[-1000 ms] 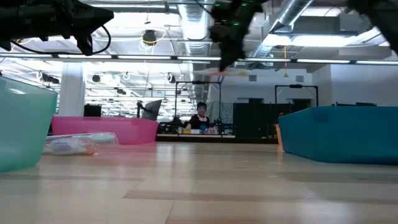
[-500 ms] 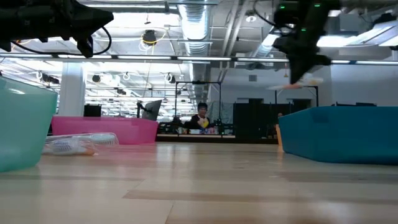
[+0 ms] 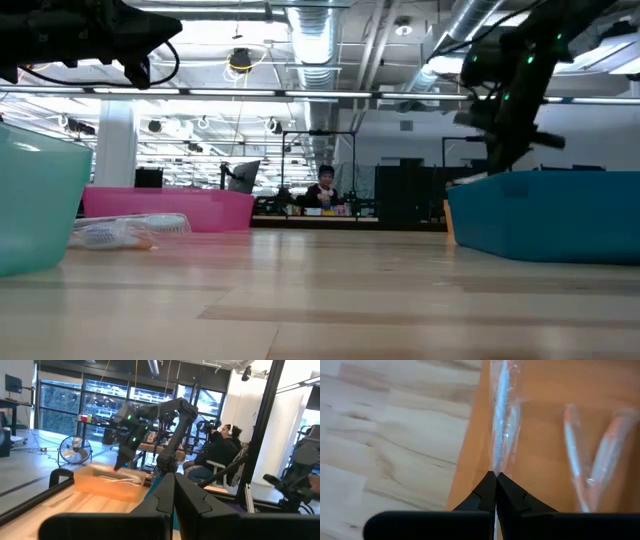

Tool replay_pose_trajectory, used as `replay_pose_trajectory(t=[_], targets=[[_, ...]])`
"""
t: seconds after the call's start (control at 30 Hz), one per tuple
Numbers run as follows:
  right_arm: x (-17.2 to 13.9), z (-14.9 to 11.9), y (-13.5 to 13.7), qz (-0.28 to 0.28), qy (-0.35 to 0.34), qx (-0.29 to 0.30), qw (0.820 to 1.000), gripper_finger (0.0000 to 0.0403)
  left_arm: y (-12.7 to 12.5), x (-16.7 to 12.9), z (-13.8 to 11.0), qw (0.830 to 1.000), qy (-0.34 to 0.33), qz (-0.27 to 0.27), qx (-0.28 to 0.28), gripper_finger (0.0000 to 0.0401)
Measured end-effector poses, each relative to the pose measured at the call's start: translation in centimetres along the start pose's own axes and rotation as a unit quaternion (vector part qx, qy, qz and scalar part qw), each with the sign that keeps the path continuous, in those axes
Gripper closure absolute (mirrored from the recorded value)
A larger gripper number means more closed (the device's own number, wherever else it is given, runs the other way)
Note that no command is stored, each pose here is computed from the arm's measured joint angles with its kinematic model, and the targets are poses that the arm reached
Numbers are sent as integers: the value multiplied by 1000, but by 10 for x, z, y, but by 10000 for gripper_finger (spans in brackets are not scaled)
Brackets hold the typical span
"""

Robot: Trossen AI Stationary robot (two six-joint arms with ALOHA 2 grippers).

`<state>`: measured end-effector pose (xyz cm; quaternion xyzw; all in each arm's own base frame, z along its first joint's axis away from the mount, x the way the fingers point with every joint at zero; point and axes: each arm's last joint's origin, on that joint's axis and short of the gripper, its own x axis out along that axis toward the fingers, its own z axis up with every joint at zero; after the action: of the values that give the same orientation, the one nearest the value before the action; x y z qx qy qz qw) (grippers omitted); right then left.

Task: Pick & Place Toothbrushes
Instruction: Put the orange toothbrush into the orange bin, then put the violet toothbrush into the pink bin

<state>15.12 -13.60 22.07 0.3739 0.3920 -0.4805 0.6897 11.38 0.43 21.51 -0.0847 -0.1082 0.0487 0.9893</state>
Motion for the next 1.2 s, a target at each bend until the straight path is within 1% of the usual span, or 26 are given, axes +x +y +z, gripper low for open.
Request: replay_pose_trajectory(t=[0.23, 0.43, 0.57, 0.7, 0.77, 0.9, 1.1, 1.2], targets=[[40, 12, -6, -40, 40, -16, 998, 403, 0, 0, 0, 1000, -1, 0, 0, 400], [69, 16, 0, -32, 57, -35, 997, 403, 0, 0, 0, 1000, -1, 0, 0, 400], [72, 16, 0, -34, 62, -43, 997, 403, 0, 0, 0, 1000, -1, 0, 0, 400], [60, 19, 0, -19, 36, -47, 998, 394, 0, 0, -1, 1000, 3, 1, 0, 400], [51, 21, -2, -12, 20, -44, 999, 381, 0, 0, -1, 1000, 4, 1, 0, 400], [35, 23, -11, -10, 4, -31, 999, 339, 0, 1, -2, 1000, 9, 2, 1, 400], [29, 20, -24, -32, 28, -10, 999, 263, 0, 2, -4, 1000, 16, 3, 2, 400], [29, 21, -24, -23, 30, -8, 999, 222, 0, 3, -4, 1000, 16, 3, 0, 400]])
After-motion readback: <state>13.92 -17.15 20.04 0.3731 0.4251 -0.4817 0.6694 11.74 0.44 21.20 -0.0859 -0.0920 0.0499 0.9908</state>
